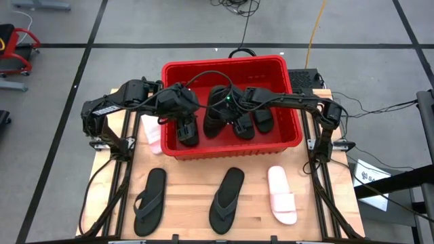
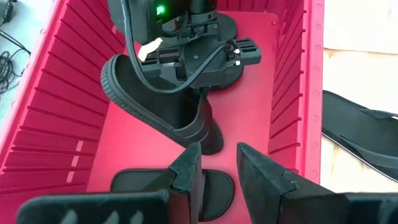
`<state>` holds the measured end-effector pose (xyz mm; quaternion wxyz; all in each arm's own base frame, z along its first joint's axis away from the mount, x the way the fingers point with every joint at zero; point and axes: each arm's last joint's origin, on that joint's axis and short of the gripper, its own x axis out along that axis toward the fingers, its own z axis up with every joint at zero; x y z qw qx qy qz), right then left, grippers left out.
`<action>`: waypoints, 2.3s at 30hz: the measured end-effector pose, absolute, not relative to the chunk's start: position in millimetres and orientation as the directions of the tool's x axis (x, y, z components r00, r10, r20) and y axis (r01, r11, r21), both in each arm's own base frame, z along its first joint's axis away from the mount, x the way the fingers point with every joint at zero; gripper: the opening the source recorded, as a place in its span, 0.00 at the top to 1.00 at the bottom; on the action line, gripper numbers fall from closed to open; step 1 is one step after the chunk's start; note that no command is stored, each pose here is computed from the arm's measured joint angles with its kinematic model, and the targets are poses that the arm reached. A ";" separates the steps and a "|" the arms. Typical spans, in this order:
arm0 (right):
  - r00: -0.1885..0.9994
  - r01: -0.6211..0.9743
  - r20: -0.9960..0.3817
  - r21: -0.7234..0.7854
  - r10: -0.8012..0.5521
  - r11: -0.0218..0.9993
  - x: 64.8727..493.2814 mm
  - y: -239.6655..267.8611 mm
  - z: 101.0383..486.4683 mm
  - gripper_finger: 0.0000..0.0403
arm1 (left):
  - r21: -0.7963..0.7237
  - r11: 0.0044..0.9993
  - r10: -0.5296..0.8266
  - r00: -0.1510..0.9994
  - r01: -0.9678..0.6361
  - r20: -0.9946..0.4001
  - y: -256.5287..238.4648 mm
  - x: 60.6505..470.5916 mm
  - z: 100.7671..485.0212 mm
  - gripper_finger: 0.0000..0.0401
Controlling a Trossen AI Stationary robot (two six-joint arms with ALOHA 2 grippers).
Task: Pick and place slides into bin
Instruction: Put the black slipper into the red organizer bin
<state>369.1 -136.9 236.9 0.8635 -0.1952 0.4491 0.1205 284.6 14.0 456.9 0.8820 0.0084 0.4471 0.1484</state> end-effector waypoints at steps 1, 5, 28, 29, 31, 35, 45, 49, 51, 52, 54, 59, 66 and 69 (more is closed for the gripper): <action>0.568 -0.383 -0.823 -0.229 0.032 0.895 369.1 -136.9 236.9 0.96 | 0.148 0.956 0.269 0.556 -0.254 -0.786 14.0 284.6 456.9 0.76; 0.572 -0.400 -0.819 -0.247 0.030 0.883 369.2 -136.1 233.0 0.96 | 0.149 0.956 0.269 0.556 -0.253 -0.786 14.0 284.6 456.9 0.76; 0.621 -0.404 -0.783 -0.332 -0.011 0.852 374.6 -133.5 229.3 0.88 | 0.151 0.956 0.269 0.552 -0.251 -0.789 14.0 284.0 456.7 0.76; 0.621 -0.401 -0.784 -0.338 -0.019 0.851 374.8 -133.8 229.3 0.85 | 0.151 0.956 0.269 0.551 -0.252 -0.790 14.0 283.9 456.7 0.76; 0.618 -0.388 -0.785 -0.353 -0.044 0.851 374.9 -134.7 229.2 0.80 | 0.150 0.956 0.269 0.551 -0.252 -0.790 14.0 283.8 456.7 0.76; 0.616 -0.375 -0.785 -0.367 -0.067 0.851 375.3 -135.5 229.3 0.71 | 0.148 0.955 0.270 0.551 -0.256 -0.790 14.0 283.8 456.7 0.76; 0.669 -0.365 -0.739 -0.423 -0.082 0.829 380.3 -137.3 233.5 0.63 | 0.143 0.954 0.270 0.551 -0.262 -0.790 14.0 283.8 456.7 0.76; 0.681 -0.361 -0.727 -0.437 -0.087 0.824 381.5 -137.7 234.7 0.64 | 0.143 0.954 0.270 0.551 -0.262 -0.790 14.0 283.7 456.7 0.76; 0.681 -0.360 -0.727 -0.436 -0.088 0.824 381.4 -137.7 234.7 0.64 | 0.143 0.954 0.270 0.551 -0.263 -0.790 14.0 283.7 456.7 0.76; 0.682 -0.359 -0.726 -0.439 -0.090 0.824 380.6 -137.4 236.7 0.64 | 0.143 0.954 0.271 0.551 -0.264 -0.790 14.3 283.7 456.7 0.76; 0.686 -0.353 -0.719 -0.461 -0.111 0.814 377.1 -136.0 244.2 0.64 | 0.143 0.951 0.276 0.548 -0.272 -0.789 16.1 283.6 456.7 0.76; 0.756 -0.268 -0.635 -0.523 -0.159 0.809 358.5 -125.4 290.9 0.66 | 0.120 0.931 0.299 0.531 -0.345 -0.793 28.0 282.1 456.3 0.76; 0.830 -0.169 -0.526 -0.553 -0.185 0.816 303.2 -103.5 361.9 0.69 | 0.075 0.905 0.304 0.513 -0.418 -0.803 60.2 283.2 451.6 0.76; 0.867 -0.118 -0.458 -0.570 -0.195 0.813 278.4 -93.9 387.9 0.70 | 0.001 0.904 0.251 0.527 -0.428 -0.812 79.7 289.4 443.2 0.76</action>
